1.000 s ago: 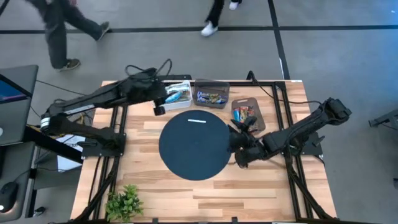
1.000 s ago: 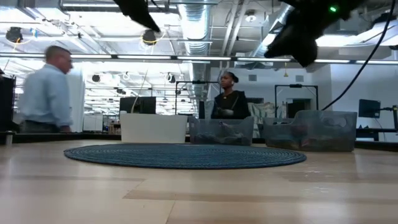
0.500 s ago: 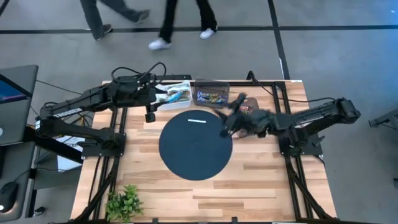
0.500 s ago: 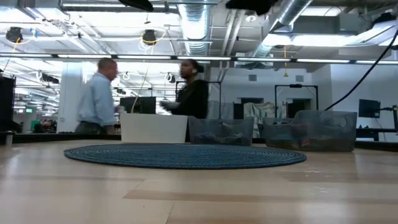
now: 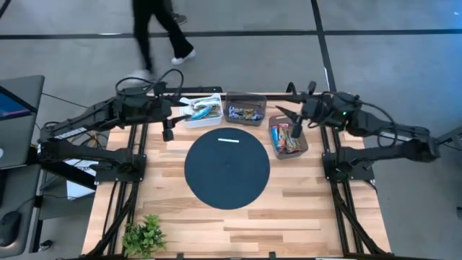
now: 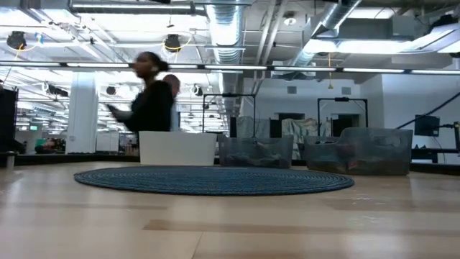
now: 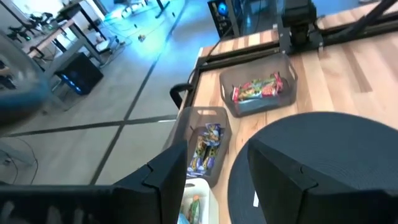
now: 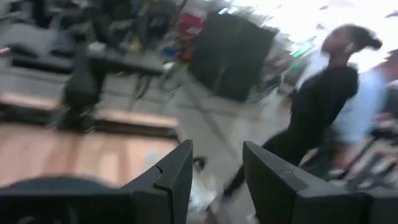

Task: Pick and place Granola Bars by type
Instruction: Return to Home Position

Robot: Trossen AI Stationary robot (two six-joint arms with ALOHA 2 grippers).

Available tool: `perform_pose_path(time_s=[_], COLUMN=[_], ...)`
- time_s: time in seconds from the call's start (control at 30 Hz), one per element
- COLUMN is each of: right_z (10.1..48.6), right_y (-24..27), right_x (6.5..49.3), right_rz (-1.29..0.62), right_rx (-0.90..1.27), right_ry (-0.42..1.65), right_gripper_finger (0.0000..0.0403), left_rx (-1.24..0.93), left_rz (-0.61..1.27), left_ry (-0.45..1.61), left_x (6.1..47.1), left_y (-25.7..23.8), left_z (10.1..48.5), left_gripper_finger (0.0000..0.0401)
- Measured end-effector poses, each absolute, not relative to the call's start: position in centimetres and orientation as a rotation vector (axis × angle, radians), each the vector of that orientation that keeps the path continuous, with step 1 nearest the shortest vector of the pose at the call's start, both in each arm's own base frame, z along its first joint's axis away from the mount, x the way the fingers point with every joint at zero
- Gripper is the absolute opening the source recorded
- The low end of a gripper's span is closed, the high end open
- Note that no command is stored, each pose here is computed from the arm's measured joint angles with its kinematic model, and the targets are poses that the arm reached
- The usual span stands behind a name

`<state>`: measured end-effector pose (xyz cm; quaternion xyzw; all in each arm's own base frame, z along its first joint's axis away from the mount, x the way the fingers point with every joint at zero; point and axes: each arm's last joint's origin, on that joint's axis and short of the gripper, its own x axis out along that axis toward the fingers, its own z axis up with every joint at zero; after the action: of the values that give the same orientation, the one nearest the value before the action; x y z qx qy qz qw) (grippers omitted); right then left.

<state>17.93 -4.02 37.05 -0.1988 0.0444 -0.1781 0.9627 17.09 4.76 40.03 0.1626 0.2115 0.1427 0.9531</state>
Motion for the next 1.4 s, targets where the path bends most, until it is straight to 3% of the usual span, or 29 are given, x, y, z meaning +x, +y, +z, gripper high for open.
perform_pose_path(time_s=[0.17,0.37,0.77,1.0,1.23,1.4], right_z=[36.2,36.1,35.9,31.5,29.3,27.4], right_y=[-5.2,-7.0,-8.4,-6.9,-4.5,-3.2], right_x=[16.0,15.0,11.3,10.8,10.5,10.2], right_rz=[-0.281,-0.378,-0.313,-0.215,-0.079,-0.07], right_rx=[-0.33,-0.303,-0.197,-0.191,-0.21,-0.197], right_ry=[0.194,0.219,0.142,0.065,-0.13,-0.147], right_gripper_finger=[0.0134,0.0134,0.0134,0.0134,0.0134,0.0134], left_rx=[0.325,0.33,0.285,0.247,0.162,0.144], left_rz=[0.297,0.309,0.345,0.355,0.34,0.349], left_ry=[0.394,0.348,0.349,0.286,0.234,0.166], left_x=[16.0,14.3,10.2,10.0,9.0,7.3], left_y=[4.5,4.0,3.1,3.0,2.6,2.2], left_z=[40.6,41.3,41.4,38.7,35.3,33.0], left_gripper_finger=[0.0164,0.0164,0.0164,0.0164,0.0164,0.0164])
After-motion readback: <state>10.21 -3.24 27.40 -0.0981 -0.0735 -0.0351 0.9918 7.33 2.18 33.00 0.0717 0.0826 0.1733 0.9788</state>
